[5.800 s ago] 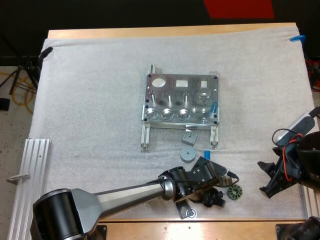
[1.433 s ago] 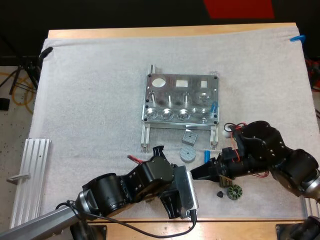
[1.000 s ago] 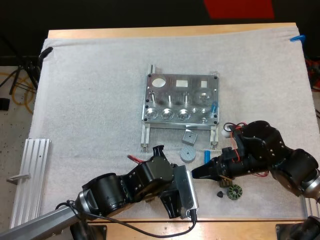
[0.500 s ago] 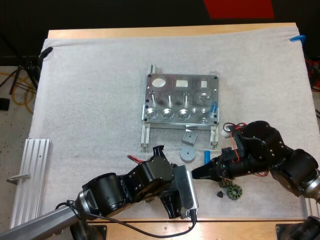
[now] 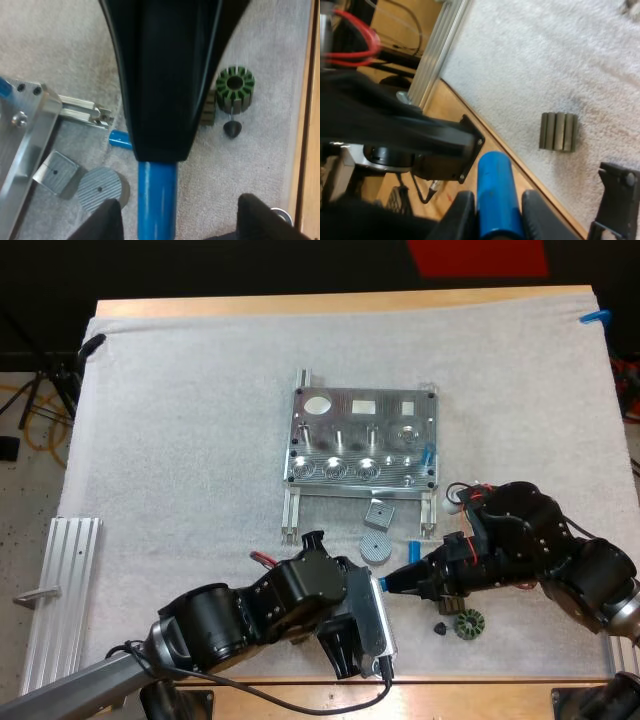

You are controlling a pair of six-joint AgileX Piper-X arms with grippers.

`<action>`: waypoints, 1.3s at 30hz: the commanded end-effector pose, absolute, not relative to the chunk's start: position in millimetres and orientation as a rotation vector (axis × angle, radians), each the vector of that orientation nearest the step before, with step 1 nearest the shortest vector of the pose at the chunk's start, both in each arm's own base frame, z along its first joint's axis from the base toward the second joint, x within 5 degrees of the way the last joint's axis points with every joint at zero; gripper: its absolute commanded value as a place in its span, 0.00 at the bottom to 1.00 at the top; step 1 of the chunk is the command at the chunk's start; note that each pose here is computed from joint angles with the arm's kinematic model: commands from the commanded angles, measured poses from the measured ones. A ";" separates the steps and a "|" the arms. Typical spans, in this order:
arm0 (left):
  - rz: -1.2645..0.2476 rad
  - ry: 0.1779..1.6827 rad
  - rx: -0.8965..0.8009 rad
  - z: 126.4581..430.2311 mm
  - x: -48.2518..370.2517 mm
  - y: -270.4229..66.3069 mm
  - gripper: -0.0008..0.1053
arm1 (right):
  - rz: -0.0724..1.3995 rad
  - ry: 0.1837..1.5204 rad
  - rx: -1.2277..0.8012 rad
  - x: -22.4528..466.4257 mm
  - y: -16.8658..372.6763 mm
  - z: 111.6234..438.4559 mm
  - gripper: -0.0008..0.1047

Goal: Load cells from right to left

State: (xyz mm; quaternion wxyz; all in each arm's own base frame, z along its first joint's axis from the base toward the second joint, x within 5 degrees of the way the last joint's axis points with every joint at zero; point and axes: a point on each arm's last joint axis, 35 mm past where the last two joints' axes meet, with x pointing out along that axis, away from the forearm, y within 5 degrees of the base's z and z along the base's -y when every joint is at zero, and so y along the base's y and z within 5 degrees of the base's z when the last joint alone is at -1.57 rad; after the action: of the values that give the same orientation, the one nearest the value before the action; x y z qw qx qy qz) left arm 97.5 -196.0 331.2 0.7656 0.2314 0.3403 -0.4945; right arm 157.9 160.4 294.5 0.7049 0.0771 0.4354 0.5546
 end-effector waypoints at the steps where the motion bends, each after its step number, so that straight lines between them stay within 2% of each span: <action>1: -1.052 0.738 0.496 338.8 96.4 -193.0 0.48 | 1.248 0.953 0.145 157.0 160.1 294.5 0.08; 8: -0.883 0.800 0.508 340.3 96.5 -182.9 0.48 | 1.189 0.967 0.012 154.4 154.4 286.5 0.08; 12: -0.806 0.831 0.393 344.5 94.4 -176.9 0.48 | 1.161 0.983 -0.064 152.2 150.8 282.0 0.08; 24: -0.551 0.718 0.138 369.7 87.0 -144.8 0.48 | 1.122 0.913 -0.205 154.7 148.8 293.6 0.08; 30: -0.405 0.729 0.060 369.6 83.6 -131.1 0.48 | 1.069 0.883 -0.344 155.3 144.9 307.2 0.08; 39: -0.296 0.705 -0.016 368.8 85.2 -113.0 0.48 | 1.029 0.877 -0.430 154.9 141.5 315.4 0.08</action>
State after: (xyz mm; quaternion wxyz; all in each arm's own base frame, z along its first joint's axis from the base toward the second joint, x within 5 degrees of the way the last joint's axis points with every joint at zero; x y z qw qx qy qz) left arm 85.4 -115.4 367.7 0.9237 -0.0025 0.3494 -0.1570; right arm 155.5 141.5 310.8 0.7586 -0.1925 0.4108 0.4677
